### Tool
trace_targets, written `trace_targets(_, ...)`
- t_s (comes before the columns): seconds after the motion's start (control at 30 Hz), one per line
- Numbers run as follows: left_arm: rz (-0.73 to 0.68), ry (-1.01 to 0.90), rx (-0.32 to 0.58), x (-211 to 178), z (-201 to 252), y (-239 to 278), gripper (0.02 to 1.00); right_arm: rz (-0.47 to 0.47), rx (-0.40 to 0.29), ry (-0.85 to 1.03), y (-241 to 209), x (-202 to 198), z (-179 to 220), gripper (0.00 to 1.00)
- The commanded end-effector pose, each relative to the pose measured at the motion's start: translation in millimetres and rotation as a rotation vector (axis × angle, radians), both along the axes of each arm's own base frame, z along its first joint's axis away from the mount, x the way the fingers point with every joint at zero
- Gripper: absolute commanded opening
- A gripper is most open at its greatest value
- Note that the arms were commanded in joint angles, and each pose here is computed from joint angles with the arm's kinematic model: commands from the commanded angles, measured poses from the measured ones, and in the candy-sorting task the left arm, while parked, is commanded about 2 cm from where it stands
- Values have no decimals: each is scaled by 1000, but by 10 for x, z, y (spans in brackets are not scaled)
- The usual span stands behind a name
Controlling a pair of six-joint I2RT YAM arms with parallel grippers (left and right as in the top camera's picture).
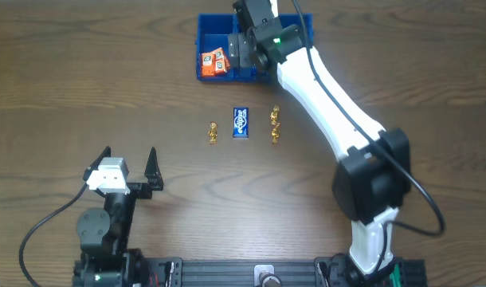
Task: Sort Candies Into Trays
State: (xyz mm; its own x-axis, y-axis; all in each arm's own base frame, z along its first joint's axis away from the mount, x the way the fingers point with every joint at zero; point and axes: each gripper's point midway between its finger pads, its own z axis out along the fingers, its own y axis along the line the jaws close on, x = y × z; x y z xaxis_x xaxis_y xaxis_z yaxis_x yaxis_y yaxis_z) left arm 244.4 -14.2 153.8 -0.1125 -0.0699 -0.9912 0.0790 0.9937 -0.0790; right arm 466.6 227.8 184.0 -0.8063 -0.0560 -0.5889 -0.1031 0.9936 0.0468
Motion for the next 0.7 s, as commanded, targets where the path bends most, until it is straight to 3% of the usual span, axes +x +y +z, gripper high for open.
trace_targets(0.03, -22, 48, 2, -10, -167, -35, 998, 35, 27, 134, 267, -547, -48, 998)
trace_targets(0.4, -22, 48, 2, -10, -167, -35, 998, -55, -78, 411, 354, -840, -1246, 1000)
trace_targets(0.7, -22, 48, 2, -10, -167, -35, 998, -47, -101, 534, 393, -958, -1784, 998)
